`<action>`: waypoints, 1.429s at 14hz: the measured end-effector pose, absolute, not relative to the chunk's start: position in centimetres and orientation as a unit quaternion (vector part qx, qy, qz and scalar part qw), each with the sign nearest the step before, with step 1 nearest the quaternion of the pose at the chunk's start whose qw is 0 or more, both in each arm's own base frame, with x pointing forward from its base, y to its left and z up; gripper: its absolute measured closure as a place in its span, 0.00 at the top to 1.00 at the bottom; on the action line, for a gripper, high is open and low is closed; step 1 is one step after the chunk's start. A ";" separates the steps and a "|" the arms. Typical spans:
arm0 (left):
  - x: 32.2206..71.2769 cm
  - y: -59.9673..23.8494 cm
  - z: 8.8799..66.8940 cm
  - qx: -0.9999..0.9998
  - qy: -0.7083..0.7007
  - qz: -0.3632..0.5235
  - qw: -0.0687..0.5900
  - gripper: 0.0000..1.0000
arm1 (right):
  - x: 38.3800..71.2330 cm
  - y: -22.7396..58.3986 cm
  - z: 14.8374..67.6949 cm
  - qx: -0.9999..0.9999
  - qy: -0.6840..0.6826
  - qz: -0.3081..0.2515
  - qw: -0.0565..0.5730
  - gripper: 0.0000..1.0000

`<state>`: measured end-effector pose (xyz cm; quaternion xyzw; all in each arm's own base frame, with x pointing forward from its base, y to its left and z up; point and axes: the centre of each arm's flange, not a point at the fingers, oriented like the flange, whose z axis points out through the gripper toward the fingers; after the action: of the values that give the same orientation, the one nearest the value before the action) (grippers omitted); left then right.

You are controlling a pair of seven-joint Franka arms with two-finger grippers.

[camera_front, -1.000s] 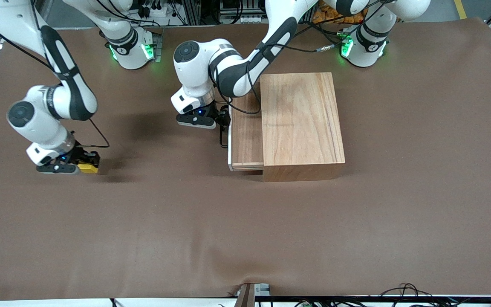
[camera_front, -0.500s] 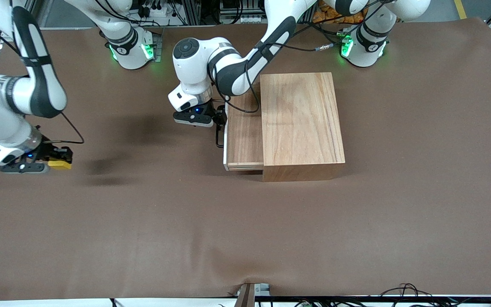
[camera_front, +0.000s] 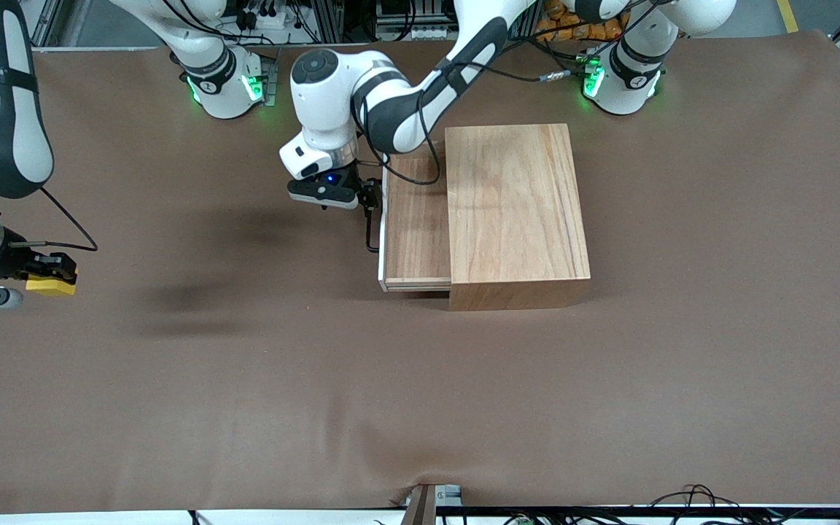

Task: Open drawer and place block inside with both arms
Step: 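Grasp the yellow cube with the right gripper while the left gripper withdraws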

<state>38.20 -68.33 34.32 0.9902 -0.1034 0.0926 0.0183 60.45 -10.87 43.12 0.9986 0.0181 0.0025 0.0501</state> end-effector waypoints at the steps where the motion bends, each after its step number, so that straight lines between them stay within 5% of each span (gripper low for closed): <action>1: 38.3 -68.1 36.0 0.990 -0.101 0.094 0.021 1.00 | 60.6 -10.5 43.1 0.999 0.021 0.003 0.050 0.56; 10: 46.6 -47.8 59.7 0.998 0.038 0.035 -0.046 1.00 | 61.8 -4.3 43.2 0.999 0.007 0.012 0.049 0.56; 16: 52.7 -31.1 64.9 0.997 0.053 -0.008 -0.063 1.00 | 62.9 6.0 43.5 0.999 -0.017 0.028 0.040 0.56; 20: 53.5 -20.7 67.5 0.997 0.063 -0.012 -0.048 1.00 | 61.4 15.5 43.4 1.000 0.011 0.019 0.022 0.56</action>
<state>53.47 -20.72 67.49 0.9968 0.0627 -0.0121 -0.0483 61.43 15.53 43.44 0.9995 0.0111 0.0187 0.0221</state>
